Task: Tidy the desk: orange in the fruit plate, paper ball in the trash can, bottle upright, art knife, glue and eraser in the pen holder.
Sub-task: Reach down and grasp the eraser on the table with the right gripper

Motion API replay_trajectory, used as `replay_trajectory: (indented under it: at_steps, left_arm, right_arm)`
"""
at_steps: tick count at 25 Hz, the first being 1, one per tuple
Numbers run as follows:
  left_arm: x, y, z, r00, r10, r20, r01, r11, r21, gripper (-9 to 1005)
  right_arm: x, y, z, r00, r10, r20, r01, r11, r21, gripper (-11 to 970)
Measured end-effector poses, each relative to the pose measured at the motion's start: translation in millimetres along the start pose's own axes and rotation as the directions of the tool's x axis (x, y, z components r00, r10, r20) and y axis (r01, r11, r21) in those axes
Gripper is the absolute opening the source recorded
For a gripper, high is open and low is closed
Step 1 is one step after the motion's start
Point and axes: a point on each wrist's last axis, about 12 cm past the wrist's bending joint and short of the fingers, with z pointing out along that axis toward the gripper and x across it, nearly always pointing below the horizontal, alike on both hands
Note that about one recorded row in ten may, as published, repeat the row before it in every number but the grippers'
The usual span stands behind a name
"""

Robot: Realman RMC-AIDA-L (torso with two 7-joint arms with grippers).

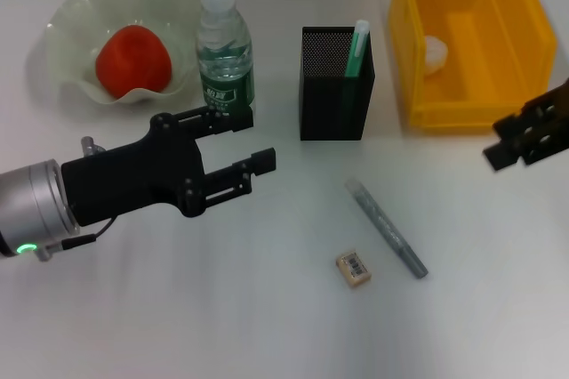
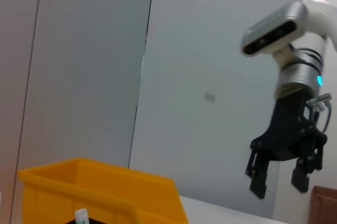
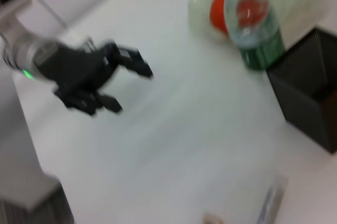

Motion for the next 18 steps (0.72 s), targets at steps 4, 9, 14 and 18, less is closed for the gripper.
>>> replay_trajectory:
  at_steps: [4,9,14,18]
  left_arm:
    - [5.7,-3.1,-0.7,1.000,-0.009,-0.025,0.010,1.000,0.015,601]
    - [9.0,-4.5,-3.8,0.999,-0.015,-0.037,0.016,1.000,0.009,601]
    - [12.6,-3.1,-7.3,0.998,-0.019,-0.058,0.018,1.000,-0.016,602]
    - [13.5,-1.5,-10.2,0.998,-0.015,-0.068,0.014,1.000,-0.028,602]
  right_arm:
    - [-31.0,4.5,35.7,0.980,-0.061,-0.191,0.062,0.998,-0.002,642]
    - [-52.4,10.7,69.7,0.938,-0.025,-0.346,0.020,1.000,-0.016,641]
    - [-67.1,25.2,107.0,0.884,-0.061,-0.463,0.048,0.998,-0.040,641]
    - [-74.6,30.7,124.9,0.846,-0.081,-0.526,0.091,0.996,-0.006,642]
